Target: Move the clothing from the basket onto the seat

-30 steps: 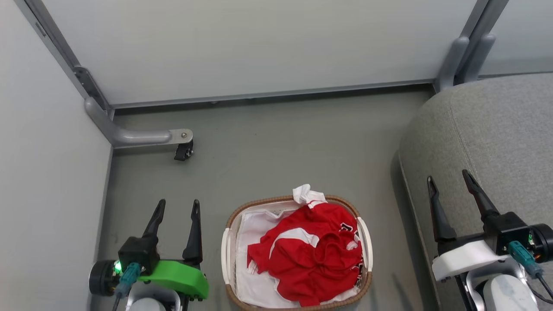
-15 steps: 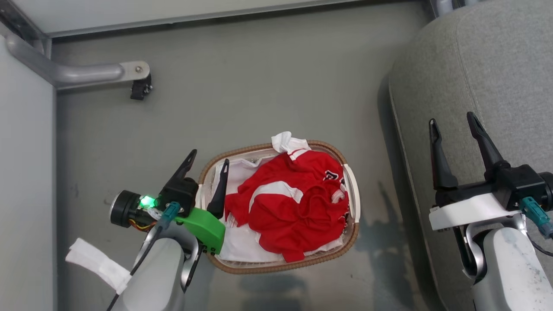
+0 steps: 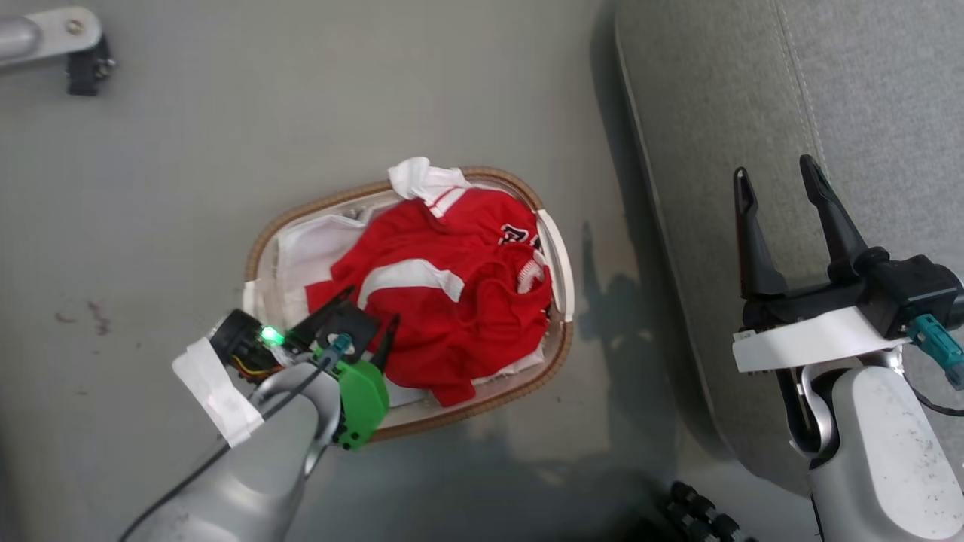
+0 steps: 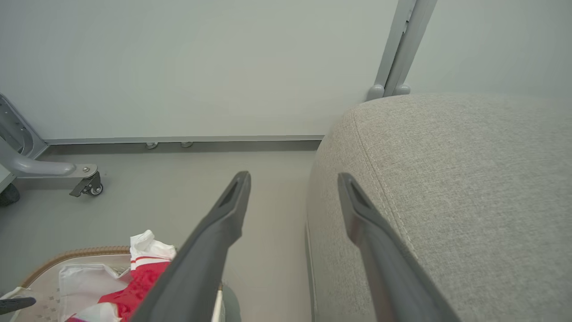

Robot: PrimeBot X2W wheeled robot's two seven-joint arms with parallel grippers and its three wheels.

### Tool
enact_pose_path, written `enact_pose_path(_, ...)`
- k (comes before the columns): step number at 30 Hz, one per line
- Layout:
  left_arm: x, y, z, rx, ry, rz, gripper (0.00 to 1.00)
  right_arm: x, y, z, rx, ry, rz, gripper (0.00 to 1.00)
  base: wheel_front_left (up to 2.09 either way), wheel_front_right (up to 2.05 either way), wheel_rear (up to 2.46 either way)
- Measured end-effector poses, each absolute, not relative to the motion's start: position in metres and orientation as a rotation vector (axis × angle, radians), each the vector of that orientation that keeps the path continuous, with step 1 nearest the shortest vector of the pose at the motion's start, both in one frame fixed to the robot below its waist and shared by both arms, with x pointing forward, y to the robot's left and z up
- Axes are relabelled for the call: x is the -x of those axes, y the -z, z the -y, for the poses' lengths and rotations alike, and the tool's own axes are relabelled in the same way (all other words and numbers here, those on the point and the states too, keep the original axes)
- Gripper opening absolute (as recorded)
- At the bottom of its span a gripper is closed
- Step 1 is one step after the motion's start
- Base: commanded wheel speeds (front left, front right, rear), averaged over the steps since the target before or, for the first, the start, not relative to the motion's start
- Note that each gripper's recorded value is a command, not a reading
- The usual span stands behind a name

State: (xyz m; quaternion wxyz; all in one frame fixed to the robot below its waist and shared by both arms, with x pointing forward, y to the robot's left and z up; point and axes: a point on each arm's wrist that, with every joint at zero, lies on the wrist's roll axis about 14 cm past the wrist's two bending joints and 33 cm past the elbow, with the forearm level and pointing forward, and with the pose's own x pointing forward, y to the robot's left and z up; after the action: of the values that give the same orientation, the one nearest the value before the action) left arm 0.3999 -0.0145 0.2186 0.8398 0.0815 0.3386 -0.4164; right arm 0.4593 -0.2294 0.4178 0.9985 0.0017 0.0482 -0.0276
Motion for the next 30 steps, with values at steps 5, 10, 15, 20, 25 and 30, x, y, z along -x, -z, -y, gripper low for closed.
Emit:
enact_pose_path(5,-0.401,-0.190,0.021,-0.206,0.933,-0.774,1.00,-0.455,-0.399,0.240,-0.013,0.086,-0.146,1.00,0.00,0.00,0.00)
enact_pose_path(10,-0.392,-0.162,0.028,-0.241,0.996,-0.846,1.00,-0.453,-0.385,0.247,-0.020,0.107,-0.186,1.00,0.00,0.00,0.00)
enact_pose_path(15,-0.388,-0.145,0.042,-0.233,1.039,-0.878,1.00,-0.446,-0.373,0.255,-0.014,0.131,-0.225,1.00,0.00,0.00,0.00)
enact_pose_path(20,-0.376,-0.140,0.057,-0.200,1.067,-0.914,0.00,-0.441,-0.370,0.261,-0.005,0.146,-0.242,1.00,0.00,0.00,0.00)
enact_pose_path(25,-0.376,-0.150,0.066,-0.167,1.069,-0.894,0.00,-0.440,-0.373,0.262,-0.003,0.151,-0.237,1.00,0.00,0.00,0.00)
enact_pose_path(30,-0.384,-0.166,0.065,-0.149,1.047,-0.852,0.00,-0.443,-0.380,0.258,-0.003,0.138,-0.216,1.00,0.00,0.00,0.00)
